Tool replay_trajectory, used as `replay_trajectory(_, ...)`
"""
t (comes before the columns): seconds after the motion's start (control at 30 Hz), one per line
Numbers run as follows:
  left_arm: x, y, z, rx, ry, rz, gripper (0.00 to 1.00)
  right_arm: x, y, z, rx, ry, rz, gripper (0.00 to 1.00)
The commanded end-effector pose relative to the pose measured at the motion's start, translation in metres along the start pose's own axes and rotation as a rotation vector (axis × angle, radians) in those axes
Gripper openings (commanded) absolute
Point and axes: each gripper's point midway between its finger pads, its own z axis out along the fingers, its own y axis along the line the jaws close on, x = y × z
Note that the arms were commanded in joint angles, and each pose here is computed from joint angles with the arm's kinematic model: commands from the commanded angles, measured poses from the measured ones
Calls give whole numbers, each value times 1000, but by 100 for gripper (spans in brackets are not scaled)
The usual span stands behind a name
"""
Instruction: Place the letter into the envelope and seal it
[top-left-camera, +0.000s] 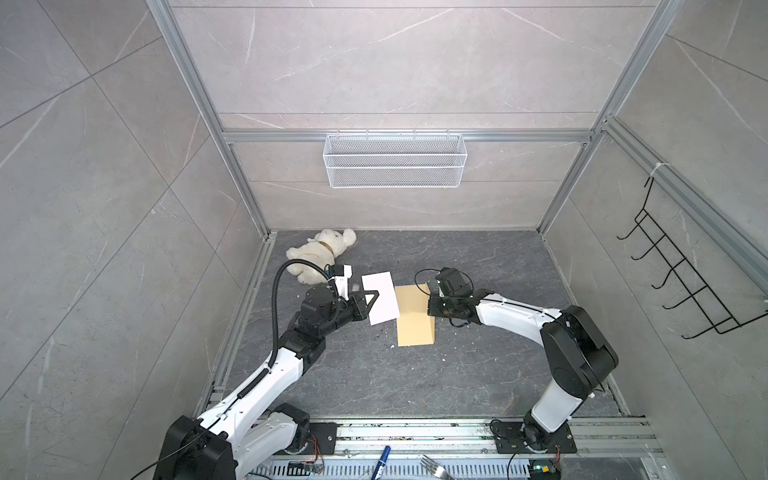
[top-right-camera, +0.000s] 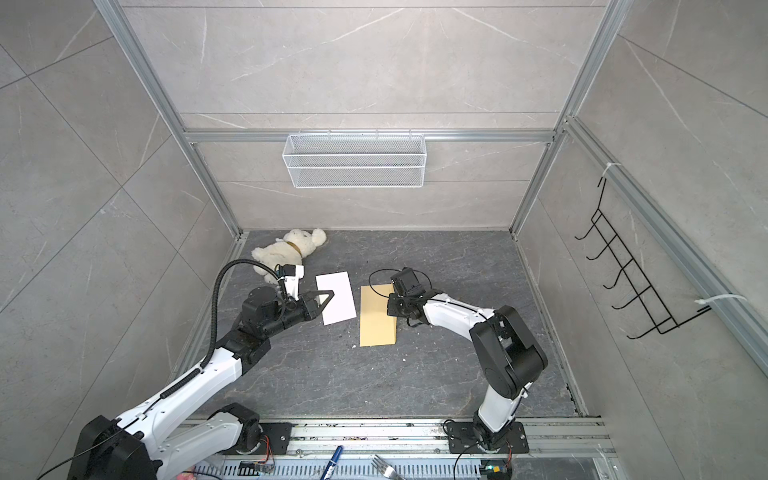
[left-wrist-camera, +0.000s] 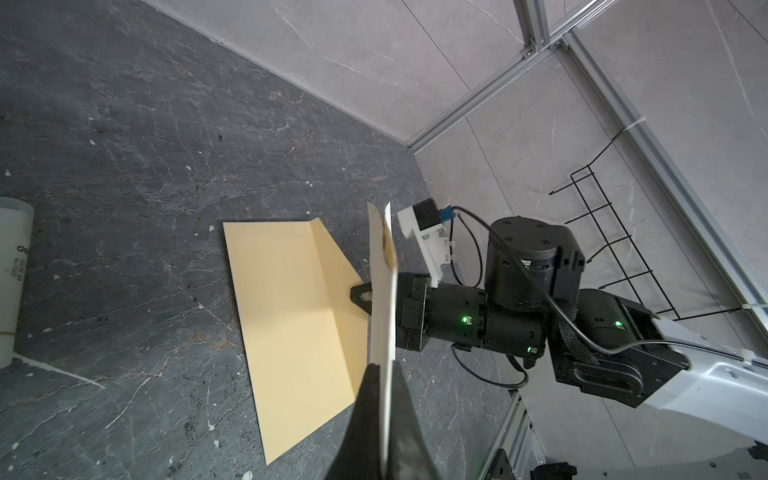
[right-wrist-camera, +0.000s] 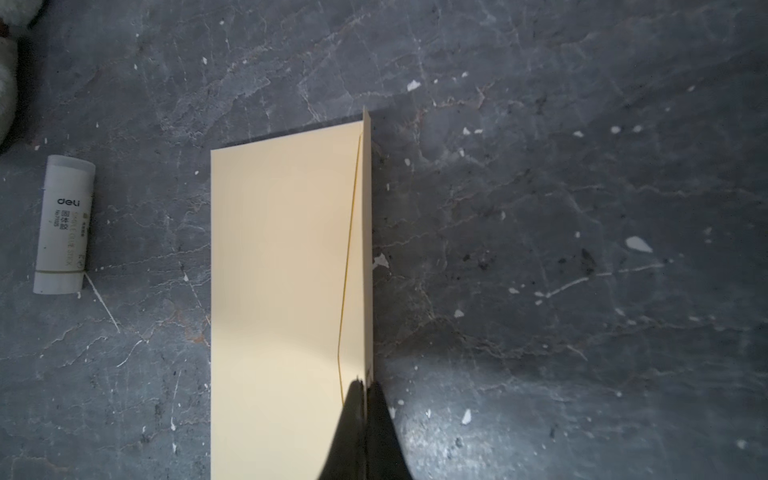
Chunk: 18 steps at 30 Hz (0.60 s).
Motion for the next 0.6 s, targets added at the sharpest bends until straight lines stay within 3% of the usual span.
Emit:
replay_trajectory(0.0,-14,-21,0,77,-41,18,0,4,-1,6,-22,14,39,5)
replay_trajectory(0.23,-18,-27,3,102,-39,13,0,-3,1,-6,-50,-2,42,24)
replay_trajectory(0.4,-21,-33,6,132,-39,9,0,-19,14,-45,-114,-79,8,48)
replay_trajectory(0.57,-25,-40,11,167,-36,-5,0,-32,38,-96,-264,-184,-39,67)
